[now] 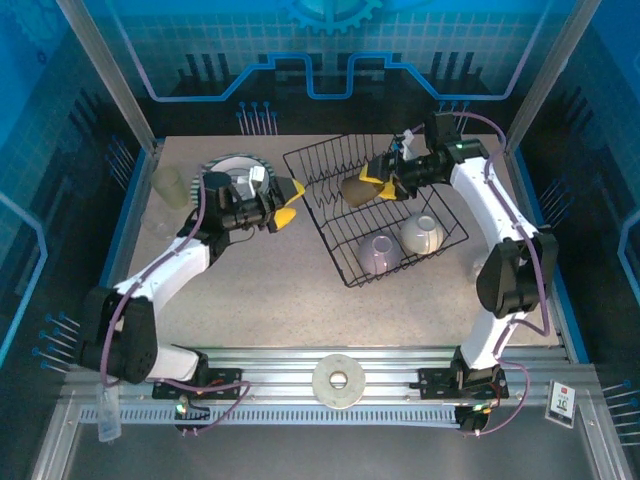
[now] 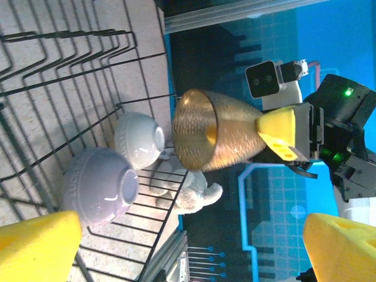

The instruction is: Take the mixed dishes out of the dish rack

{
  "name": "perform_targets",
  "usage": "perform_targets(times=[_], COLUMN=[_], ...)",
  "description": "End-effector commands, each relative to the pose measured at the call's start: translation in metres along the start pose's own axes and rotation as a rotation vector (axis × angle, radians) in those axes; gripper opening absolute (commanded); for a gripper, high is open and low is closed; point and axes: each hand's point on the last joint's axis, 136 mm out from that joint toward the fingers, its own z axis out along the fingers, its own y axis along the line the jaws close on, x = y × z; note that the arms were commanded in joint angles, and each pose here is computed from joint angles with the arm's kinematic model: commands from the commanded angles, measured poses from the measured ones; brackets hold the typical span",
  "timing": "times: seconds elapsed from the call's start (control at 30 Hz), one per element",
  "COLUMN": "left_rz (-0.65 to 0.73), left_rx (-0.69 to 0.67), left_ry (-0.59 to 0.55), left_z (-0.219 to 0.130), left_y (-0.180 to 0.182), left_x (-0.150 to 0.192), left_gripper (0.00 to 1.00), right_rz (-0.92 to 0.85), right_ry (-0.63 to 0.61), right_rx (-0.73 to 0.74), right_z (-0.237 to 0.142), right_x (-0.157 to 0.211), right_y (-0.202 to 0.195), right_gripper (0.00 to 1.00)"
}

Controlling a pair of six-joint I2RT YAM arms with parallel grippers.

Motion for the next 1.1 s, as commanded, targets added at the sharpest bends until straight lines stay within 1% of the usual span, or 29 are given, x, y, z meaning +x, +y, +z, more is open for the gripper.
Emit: perform_targets(times=[0.0, 0.2, 0.4, 0.53, 0.73, 0.83, 1.0, 1.07], left_rz=[0.097, 0.135, 0.131, 0.118, 0.074, 0.060, 0.071, 0.077], left_rx=[0.160, 0.275, 0.395, 0.436, 0.437, 0.424, 0.383, 0.381], left_ry=[0.065, 0.161, 0.193, 0.198, 0.155, 0.139, 0.133, 0.137], left_z=[0.012, 0.037, 0.051, 0.049, 0.037, 0.031, 0.025, 0.025], left_y=[-0.046, -0.071, -0.094, -0.103, -0.101, -0.100, -0.098, -0.100], left_x=[-0.001, 0.011, 0.019, 0.025, 0.029, 0.033, 0.041, 0.043], left_gripper=[0.95, 0.93, 0.88, 0.80, 0.68, 0.64, 0.62, 0.59], right_rz=[-0.020, -0.014, -0.009, -0.013, -0.010, -0.009, -0.010, -0.013], right_ry=[0.064, 0.111, 0.129, 0.130, 0.128, 0.129, 0.128, 0.133], right_rx=[-0.177, -0.266, -0.316, -0.321, -0.334, -0.338, -0.349, -0.349], right_z=[-0.004, 0.005, 0.007, 0.005, 0.005, 0.006, 0.007, 0.008], right_x=[0.022, 0.039, 0.046, 0.045, 0.041, 0.039, 0.037, 0.038], right_y=[0.044, 0.060, 0.068, 0.068, 0.069, 0.070, 0.073, 0.075], right_gripper=[0.37, 0.37, 0.37, 0.37, 0.37, 0.36, 0.36, 0.36])
